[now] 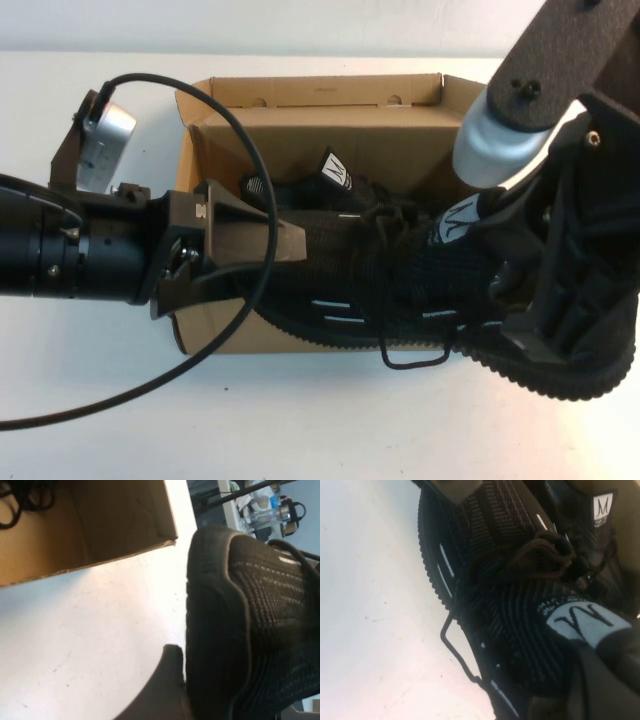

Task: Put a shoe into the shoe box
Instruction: Hand over the shoe

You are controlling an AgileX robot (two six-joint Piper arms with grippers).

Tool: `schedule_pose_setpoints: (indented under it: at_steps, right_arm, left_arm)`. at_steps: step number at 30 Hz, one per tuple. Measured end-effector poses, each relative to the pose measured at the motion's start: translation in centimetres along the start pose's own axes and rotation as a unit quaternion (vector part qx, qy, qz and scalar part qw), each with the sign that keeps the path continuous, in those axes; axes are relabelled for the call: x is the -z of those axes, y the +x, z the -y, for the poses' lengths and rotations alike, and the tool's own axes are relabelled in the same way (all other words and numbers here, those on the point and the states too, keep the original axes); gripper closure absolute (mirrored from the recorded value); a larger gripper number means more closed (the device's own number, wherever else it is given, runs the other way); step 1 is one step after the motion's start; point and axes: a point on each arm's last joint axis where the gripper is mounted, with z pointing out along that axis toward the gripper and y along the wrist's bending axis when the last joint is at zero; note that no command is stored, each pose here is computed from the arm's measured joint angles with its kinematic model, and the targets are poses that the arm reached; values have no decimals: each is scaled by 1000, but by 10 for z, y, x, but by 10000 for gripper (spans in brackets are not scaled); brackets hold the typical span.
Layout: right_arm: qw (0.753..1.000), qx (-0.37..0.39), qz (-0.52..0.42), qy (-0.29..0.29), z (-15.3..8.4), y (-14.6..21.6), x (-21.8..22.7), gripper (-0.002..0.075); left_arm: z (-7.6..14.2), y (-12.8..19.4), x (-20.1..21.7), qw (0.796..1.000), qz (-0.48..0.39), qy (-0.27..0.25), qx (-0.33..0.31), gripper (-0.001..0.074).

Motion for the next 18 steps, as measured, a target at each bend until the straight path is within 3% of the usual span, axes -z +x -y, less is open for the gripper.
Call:
schedule_pose_setpoints:
  at_steps: [12,18]
  right_arm:
    - [999,-9,26,-21,-4,-5,0,721]
    - [999,-13,35,-29,-5,-6,0,721]
  left_arm:
    - [1,0,0,1000,0,4,1,92]
    - [0,0,0,1000,1,1,0,143]
